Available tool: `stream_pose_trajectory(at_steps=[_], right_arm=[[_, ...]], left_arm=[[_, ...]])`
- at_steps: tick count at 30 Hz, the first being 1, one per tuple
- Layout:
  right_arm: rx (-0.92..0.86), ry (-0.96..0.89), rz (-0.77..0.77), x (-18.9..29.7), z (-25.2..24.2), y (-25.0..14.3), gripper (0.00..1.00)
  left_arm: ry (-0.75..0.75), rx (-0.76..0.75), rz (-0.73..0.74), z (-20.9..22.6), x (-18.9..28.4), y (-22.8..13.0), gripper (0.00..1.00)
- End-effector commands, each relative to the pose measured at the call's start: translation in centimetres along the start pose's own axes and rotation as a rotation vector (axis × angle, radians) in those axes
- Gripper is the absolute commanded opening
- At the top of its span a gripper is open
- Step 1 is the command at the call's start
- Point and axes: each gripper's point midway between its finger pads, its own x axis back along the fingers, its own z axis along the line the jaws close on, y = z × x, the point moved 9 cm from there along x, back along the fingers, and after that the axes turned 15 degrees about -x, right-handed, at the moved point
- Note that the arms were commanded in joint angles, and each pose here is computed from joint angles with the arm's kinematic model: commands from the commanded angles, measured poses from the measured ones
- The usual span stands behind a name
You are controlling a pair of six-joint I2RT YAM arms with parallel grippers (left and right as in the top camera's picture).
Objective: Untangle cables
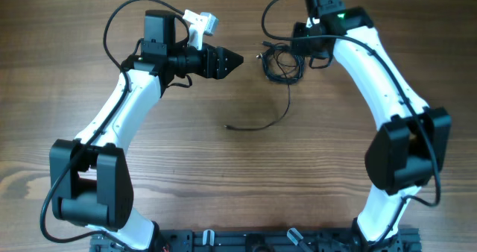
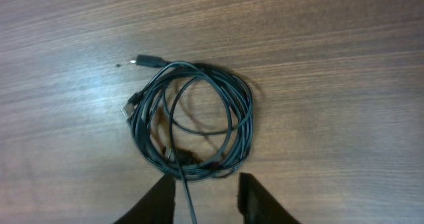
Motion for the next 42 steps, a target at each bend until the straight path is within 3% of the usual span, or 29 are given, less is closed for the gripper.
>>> stream_pose_trajectory(at_steps=[1, 24, 42], right_arm=[[-0.055, -0.086, 0.006, -3.0, -0.7, -0.3, 0.32], [-0.172, -0.207, -0.009, -9.2, -1.9, -0.8, 0.34], [-0.217, -0.243, 0.007, -12.1, -2.5, -1.6, 0.26]], left_arm=[[-0.036, 0.003, -0.011, -0.4, 0.1, 0.3, 0.80], [-0.055, 0.012, -0.004, -0.5, 0.2, 0.1, 0.80], [-0.065, 0.013, -0.006, -0.6, 0.2, 0.1, 0.80]])
